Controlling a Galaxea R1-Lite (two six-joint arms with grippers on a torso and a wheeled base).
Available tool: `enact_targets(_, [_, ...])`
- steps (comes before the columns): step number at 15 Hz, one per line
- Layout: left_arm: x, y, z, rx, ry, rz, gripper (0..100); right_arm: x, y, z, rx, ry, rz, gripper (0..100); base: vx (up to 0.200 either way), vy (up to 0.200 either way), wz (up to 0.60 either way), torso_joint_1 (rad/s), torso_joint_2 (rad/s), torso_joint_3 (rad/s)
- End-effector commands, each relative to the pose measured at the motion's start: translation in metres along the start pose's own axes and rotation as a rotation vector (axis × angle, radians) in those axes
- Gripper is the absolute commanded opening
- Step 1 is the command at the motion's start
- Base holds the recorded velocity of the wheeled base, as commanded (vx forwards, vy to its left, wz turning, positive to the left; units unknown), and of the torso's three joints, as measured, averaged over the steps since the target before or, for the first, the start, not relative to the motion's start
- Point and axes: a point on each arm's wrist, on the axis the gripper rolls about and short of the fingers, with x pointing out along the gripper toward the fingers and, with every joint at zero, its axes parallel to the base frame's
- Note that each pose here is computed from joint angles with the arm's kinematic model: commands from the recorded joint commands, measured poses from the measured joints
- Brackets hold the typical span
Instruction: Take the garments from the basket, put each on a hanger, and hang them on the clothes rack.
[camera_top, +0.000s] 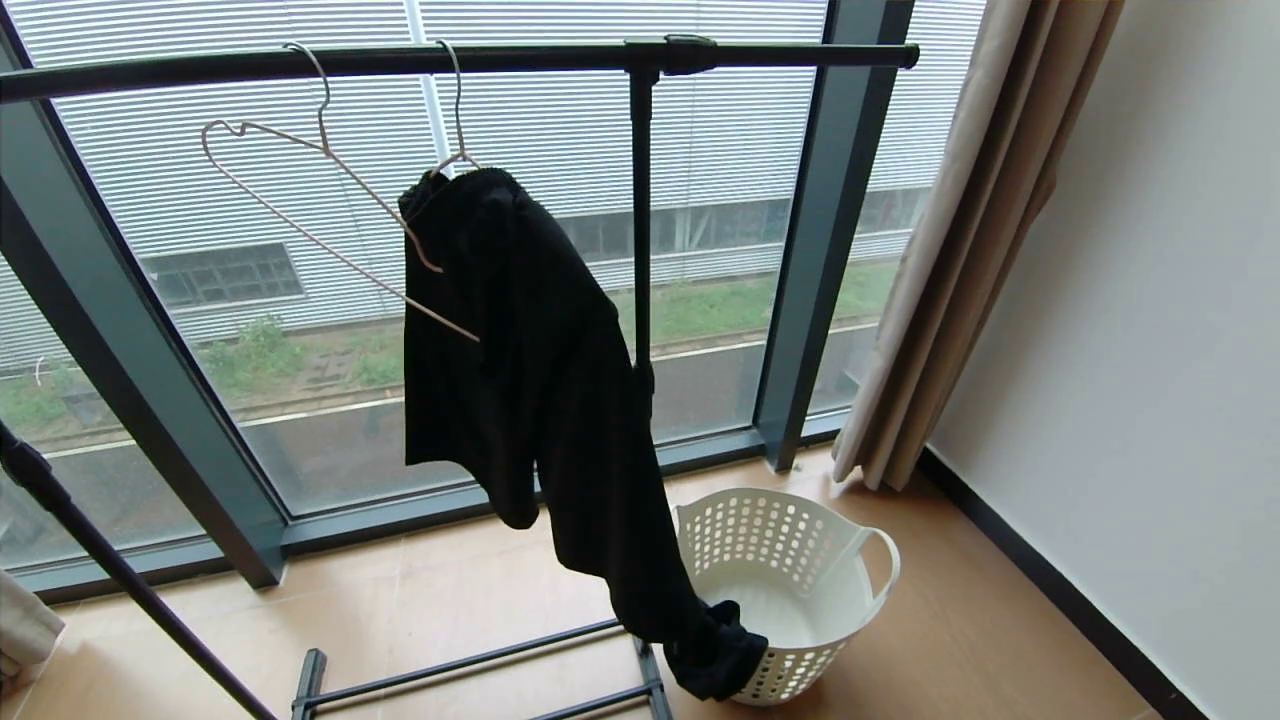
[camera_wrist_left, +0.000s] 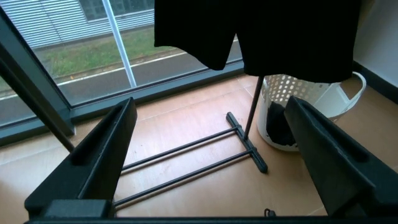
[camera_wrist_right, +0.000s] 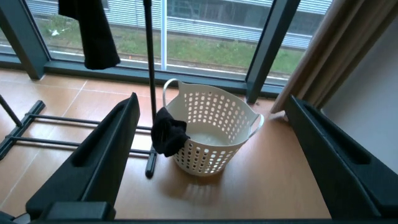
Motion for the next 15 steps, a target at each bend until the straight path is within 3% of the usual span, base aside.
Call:
enact_targets(1, [0.0001,0.0000,0.0000,0.003,0.002,0.001,100,0.0001,0.0000,0.0000,0.000,0.002,0.001,100,0.000,0.000,0.00,0.000,0.00,0.000])
enact_targets(5, [0.0001,0.0000,0.0000,0.007,0.002,0.001,100,0.0001,0.0000,0.0000,0.000,0.002,0.001,100,0.000,0.000,0.00,-0.019,0.04,0.029])
enact_targets(12, [0.0002,0.0000,-0.0002,0.000,0.002,0.002,100,0.0001,0.0000,0.0000,0.000,0.002,0.001,100,0.000,0.000,0.00,-0.141,0.43,0.284])
enact_targets(15, [0.0002,0.0000,-0.0002,0.000,0.002,0.001,100,0.0001,-0.0001,0.0000,0.000,0.002,0.003,100,0.000,0.000,0.00,-0.050,0.16,0.105])
